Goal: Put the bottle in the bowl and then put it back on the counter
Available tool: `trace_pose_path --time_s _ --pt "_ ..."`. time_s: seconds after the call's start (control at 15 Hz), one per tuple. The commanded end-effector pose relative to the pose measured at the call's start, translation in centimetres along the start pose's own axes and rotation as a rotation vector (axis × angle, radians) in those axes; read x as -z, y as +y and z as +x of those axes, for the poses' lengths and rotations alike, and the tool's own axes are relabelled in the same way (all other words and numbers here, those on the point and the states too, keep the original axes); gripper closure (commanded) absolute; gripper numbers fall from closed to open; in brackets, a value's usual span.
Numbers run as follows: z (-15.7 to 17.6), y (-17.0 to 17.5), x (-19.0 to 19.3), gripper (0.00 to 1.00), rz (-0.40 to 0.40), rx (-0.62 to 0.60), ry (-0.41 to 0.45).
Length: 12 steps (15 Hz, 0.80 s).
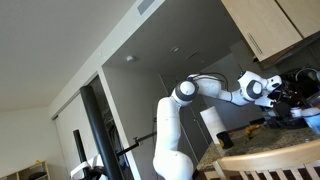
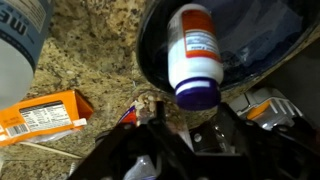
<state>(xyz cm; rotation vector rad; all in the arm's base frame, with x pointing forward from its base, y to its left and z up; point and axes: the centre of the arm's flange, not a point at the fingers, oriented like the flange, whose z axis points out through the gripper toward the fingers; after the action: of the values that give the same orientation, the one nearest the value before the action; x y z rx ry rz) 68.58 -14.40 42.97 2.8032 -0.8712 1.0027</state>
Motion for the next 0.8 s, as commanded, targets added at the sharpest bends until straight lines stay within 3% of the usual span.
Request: trace_pose_path --time_s 0.0,0.13,0.33,0.47,0.6,0.67,0.73 --pt "0.7 0.3 0.3 0.12 0.066 0.054 0.008" --pt "0.9 0.1 0.6 0.02 0.097 0.079 0.011" --pt "1.2 -0.3 0.8 0.0 0.137 0.096 0.021" --pt "1.4 -0.4 0.9 0.0 0.152 0.097 0.065" --pt "2.1 -0.7 0.9 0.0 0.196 0.092 0.172" --pt "-0.7 -1.4 6.4 0.0 0.227 0.113 0.23" --pt "-0.8 -1.8 7.7 0.0 0.255 0.129 0.286"
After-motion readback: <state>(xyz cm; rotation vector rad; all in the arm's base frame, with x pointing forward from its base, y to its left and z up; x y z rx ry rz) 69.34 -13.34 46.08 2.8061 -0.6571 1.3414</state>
